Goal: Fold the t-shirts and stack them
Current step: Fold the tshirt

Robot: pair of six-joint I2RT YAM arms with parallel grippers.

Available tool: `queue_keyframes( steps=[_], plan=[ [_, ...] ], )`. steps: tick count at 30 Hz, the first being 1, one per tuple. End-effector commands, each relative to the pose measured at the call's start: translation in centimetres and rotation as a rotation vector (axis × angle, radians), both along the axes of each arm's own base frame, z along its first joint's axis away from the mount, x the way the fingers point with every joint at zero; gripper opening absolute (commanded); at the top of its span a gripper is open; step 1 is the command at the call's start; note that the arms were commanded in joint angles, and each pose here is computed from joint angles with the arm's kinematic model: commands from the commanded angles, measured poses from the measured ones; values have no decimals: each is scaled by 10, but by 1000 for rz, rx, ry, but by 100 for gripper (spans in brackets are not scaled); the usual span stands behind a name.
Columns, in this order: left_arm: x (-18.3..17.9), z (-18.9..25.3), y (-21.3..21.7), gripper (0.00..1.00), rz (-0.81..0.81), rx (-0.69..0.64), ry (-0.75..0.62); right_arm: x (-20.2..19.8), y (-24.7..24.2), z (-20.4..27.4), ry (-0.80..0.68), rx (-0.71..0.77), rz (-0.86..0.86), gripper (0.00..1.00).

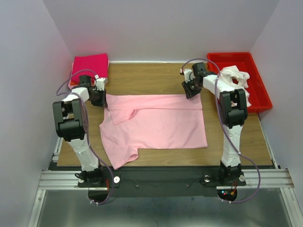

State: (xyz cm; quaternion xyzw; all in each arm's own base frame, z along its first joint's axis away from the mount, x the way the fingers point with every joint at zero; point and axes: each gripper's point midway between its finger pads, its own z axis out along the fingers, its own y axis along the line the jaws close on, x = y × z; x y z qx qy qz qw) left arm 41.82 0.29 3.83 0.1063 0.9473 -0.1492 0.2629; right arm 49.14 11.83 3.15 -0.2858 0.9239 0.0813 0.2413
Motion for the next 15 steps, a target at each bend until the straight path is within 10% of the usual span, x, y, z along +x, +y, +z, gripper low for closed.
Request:
queue_keyframes(
  steps=[1, 15],
  plan=[
    [-7, 3, 0, 29, -33, -4, 5, 1, 2, 28, -50, 46, -6, 40],
    [25, 82, -22, 32, -67, -54, -201, -13, -11, 80, -135, 42, -55, 39]
  ],
)
